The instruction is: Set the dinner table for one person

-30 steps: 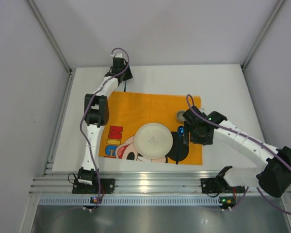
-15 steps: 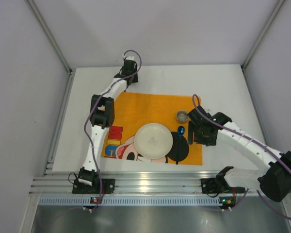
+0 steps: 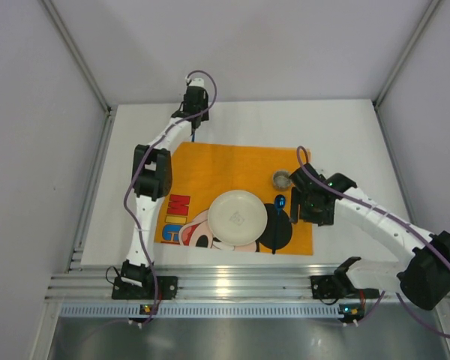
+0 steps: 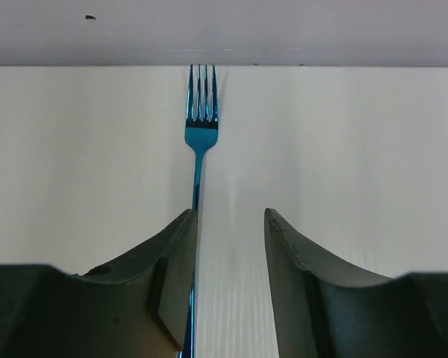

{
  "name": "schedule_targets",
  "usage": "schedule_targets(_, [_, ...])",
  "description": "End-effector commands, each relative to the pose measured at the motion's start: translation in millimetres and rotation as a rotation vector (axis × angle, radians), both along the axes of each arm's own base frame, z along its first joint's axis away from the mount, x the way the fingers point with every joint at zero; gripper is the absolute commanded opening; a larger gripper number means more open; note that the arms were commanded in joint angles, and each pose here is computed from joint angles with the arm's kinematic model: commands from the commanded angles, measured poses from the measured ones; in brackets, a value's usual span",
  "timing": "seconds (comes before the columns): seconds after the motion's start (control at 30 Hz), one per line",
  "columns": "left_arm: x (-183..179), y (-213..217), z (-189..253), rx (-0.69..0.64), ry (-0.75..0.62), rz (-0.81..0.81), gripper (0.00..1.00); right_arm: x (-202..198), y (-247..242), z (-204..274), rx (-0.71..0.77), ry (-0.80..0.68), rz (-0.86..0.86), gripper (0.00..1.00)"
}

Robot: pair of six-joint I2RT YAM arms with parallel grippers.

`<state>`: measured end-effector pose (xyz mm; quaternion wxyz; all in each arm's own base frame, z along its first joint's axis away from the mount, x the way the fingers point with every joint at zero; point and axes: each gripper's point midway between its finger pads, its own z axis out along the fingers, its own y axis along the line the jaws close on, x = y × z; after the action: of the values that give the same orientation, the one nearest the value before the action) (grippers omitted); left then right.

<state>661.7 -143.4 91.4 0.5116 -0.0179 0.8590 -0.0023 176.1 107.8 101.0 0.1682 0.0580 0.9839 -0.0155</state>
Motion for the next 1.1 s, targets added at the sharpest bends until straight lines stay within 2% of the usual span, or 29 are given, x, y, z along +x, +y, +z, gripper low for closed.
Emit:
schedule_targets(0.0, [11,11,46,0.000,-0.097,0.033,0.47,6,1,-2,0.004,-0.012,-0.003,0.72])
schedule_targets(0.43, [19,21,-18,-0.069,0.031,0.044,0.47,9,0,-5,-0.011,0.002,0.010,0.72])
schedule_targets(0.53, [18,22,-31,-0.086,0.062,0.030,0.42,10,0,-7,-0.016,0.007,0.011,0.72])
schedule_targets(0.7, [14,20,-44,-0.073,0.095,0.008,0.41,12,1,-7,-0.017,0.010,0.013,0.71])
schedule_targets(0.8, [11,24,-54,-0.063,0.124,0.019,0.36,14,2,-8,-0.018,0.013,0.010,0.71])
schedule_targets(0.83, [10,25,-61,-0.060,0.139,0.019,0.30,14,2,-8,-0.016,0.014,0.011,0.71])
schedule_targets(1.03, [3,30,-85,-0.071,0.209,0.026,0.20,17,3,-8,-0.019,0.018,0.008,0.71])
schedule_targets(1.07, [4,30,-86,-0.079,0.210,0.023,0.15,17,4,-9,-0.016,0.020,0.008,0.71])
